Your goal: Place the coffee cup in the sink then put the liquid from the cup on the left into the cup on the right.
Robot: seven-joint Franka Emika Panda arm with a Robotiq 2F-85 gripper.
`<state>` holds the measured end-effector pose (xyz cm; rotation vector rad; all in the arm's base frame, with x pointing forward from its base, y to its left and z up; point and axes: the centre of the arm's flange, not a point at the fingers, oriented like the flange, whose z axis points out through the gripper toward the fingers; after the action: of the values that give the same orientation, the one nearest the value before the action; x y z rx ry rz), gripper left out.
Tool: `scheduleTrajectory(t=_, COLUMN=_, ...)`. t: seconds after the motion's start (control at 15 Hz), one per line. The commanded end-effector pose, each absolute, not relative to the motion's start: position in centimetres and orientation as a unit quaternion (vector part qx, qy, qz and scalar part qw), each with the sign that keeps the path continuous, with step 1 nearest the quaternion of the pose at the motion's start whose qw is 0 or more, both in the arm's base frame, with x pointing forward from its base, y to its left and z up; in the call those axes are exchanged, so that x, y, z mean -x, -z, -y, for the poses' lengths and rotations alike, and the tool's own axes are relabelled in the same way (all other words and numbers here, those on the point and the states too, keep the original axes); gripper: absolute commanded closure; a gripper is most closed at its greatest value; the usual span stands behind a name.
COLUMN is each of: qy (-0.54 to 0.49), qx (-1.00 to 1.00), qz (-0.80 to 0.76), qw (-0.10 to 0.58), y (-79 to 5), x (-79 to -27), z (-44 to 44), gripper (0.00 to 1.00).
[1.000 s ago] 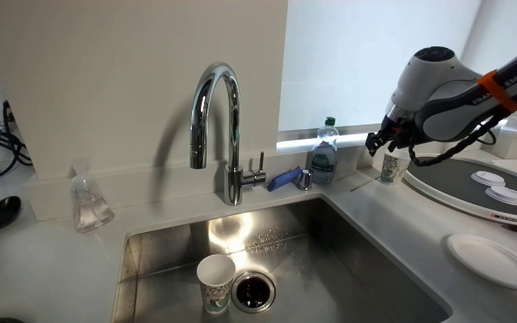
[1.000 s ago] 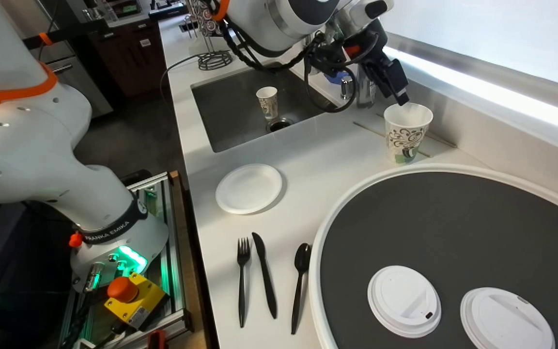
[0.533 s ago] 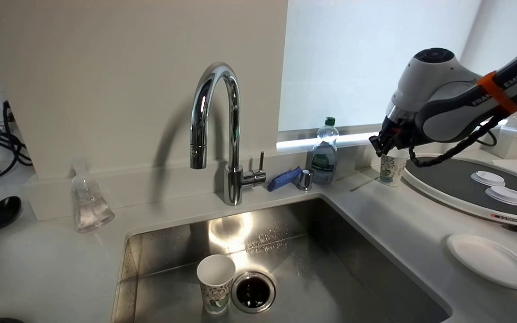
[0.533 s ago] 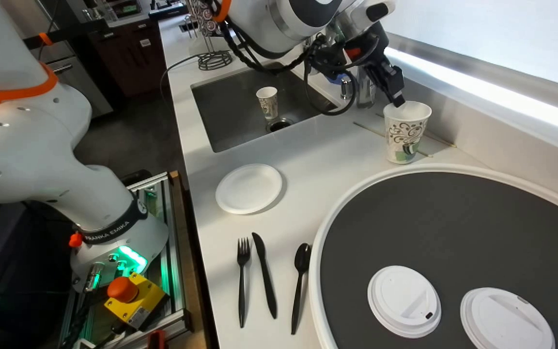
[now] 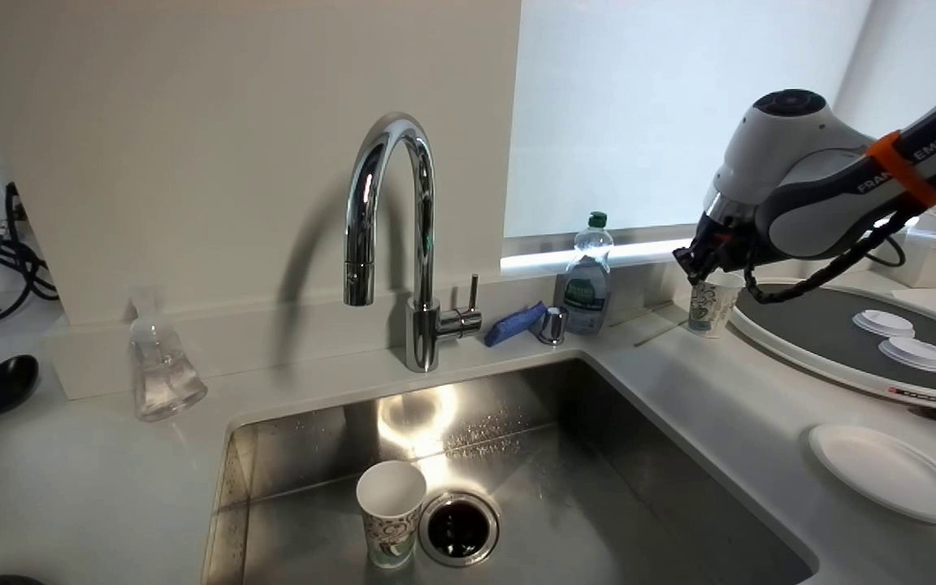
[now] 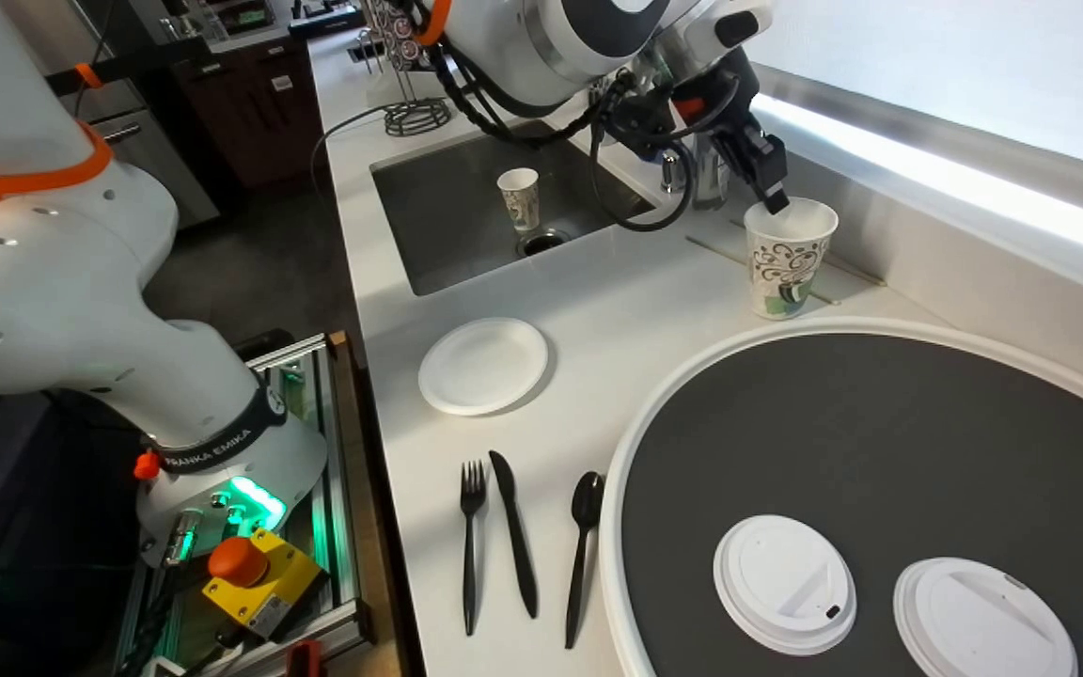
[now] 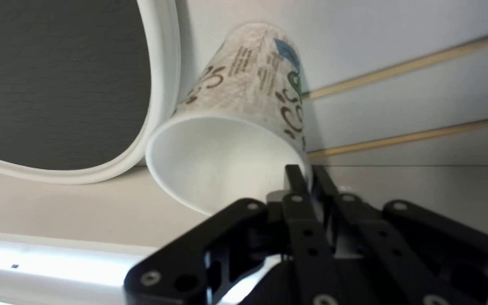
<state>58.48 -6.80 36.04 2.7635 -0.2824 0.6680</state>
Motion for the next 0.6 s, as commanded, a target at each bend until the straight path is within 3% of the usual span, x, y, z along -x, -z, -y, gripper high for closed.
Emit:
scheduleTrajectory(t=0.0, qy=-0.223, qx=-0.958, qz=0.108, qw=0.146, y=-35.4, x=-57.8, z=6.8, gripper=1.0)
scheduleTrajectory(t=0.53, qy=-0.244, qx=-0.959, qz=0.054, qw=0.132, y=-39.7, x=-53.8, z=0.2, gripper=0.99)
